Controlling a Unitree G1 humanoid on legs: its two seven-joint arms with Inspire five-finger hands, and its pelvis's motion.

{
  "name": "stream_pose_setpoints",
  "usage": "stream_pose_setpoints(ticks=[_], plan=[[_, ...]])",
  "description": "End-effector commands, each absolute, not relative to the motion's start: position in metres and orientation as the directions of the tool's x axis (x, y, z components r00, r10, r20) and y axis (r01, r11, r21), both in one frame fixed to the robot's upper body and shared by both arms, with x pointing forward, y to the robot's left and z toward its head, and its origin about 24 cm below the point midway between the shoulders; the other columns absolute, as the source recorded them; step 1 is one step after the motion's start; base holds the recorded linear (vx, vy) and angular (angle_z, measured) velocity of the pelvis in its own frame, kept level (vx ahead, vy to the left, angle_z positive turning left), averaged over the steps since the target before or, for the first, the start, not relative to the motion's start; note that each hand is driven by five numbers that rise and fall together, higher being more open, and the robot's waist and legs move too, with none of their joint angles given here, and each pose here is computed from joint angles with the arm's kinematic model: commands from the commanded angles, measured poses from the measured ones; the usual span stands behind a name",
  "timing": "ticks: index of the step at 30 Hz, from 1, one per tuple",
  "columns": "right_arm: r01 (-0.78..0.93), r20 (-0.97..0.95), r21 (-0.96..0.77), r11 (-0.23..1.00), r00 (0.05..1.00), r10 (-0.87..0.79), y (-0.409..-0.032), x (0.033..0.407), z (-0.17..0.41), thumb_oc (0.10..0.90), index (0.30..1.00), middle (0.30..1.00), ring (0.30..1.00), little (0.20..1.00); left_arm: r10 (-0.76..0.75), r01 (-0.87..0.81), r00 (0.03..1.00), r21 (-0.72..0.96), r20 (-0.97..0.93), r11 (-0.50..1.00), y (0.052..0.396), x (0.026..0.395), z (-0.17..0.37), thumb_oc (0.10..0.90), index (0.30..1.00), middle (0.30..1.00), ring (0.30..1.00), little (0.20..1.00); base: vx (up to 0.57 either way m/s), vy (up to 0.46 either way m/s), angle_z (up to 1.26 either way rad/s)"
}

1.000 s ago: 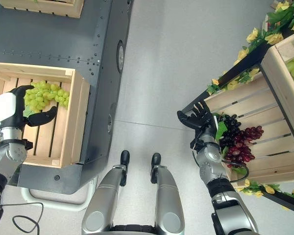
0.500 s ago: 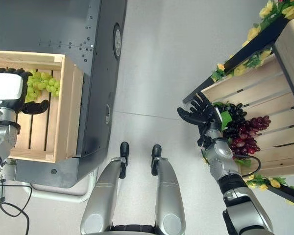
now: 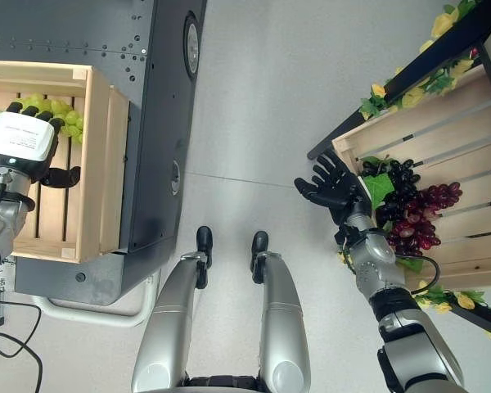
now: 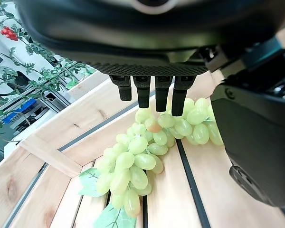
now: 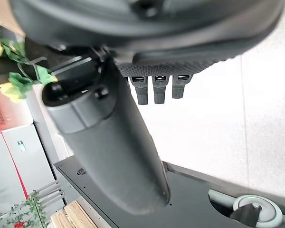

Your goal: Pick up the fruits from the basket on one side to the basket on the other side

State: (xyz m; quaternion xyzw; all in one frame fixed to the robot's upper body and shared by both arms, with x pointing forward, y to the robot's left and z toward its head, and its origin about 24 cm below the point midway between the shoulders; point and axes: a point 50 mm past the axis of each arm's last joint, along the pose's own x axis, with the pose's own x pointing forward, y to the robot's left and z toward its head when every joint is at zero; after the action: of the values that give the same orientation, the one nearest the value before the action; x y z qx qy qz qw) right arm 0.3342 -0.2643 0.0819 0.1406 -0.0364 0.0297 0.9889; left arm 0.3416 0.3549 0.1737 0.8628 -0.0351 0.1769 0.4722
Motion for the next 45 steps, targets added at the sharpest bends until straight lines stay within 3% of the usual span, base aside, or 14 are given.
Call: stream_pose_setpoints(ticks=[1, 9, 16, 31, 36, 45], plan=[[-0.139, 0.284, 0.244, 0.960, 0.956, 0.067, -0.282, 0.337, 0.131, 0.800, 0.900, 0.900, 0.900, 0.900, 0.178, -0.311, 0.803, 0.655, 0.568, -0.689, 0.387, 0.325, 0.242, 0.800, 0.900, 0.900, 0.900, 0.900, 0.00, 0.021, 0.04], [-0.198, 0.282, 0.269, 0.943, 0.952, 0.119, -0.275, 0.337, 0.130, 0.800, 0.900, 0.900, 0.900, 0.900, 0.211, -0.308, 0.752, 0.616, 0.624, -0.725, 0.382, 0.330, 0.264, 0.800, 0.900, 0.900, 0.900, 0.900, 0.00, 0.000, 0.00], [-0.201, 0.282, 0.282, 0.938, 0.952, 0.119, -0.272, 0.333, 0.121, 0.800, 0.900, 0.900, 0.900, 0.900, 0.181, -0.402, 0.663, 0.549, 0.727, -0.733, 0.377, 0.329, 0.292, 0.800, 0.900, 0.900, 0.900, 0.900, 0.00, 0.008, 0.03], [-0.212, 0.275, 0.314, 0.926, 0.953, 0.125, -0.270, 0.335, 0.124, 0.800, 0.900, 0.900, 0.900, 0.900, 0.078, -0.414, 0.759, 0.572, 0.646, -0.708, 0.358, 0.344, 0.291, 0.800, 0.900, 0.900, 0.900, 0.900, 0.01, 0.013, 0.00], [-0.247, 0.292, 0.322, 0.914, 0.944, 0.153, -0.269, 0.334, 0.126, 0.800, 0.900, 0.900, 0.900, 0.900, 0.162, -0.321, 0.799, 0.639, 0.579, -0.698, 0.361, 0.347, 0.286, 0.800, 0.900, 0.900, 0.900, 0.900, 0.01, 0.046, 0.00], [-0.300, 0.315, 0.331, 0.895, 0.929, 0.195, -0.255, 0.332, 0.132, 0.800, 0.900, 0.900, 0.900, 0.900, 0.268, -0.250, 0.767, 0.656, 0.583, -0.712, 0.369, 0.344, 0.288, 0.800, 0.900, 0.900, 0.900, 0.900, 0.01, 0.031, -0.01]])
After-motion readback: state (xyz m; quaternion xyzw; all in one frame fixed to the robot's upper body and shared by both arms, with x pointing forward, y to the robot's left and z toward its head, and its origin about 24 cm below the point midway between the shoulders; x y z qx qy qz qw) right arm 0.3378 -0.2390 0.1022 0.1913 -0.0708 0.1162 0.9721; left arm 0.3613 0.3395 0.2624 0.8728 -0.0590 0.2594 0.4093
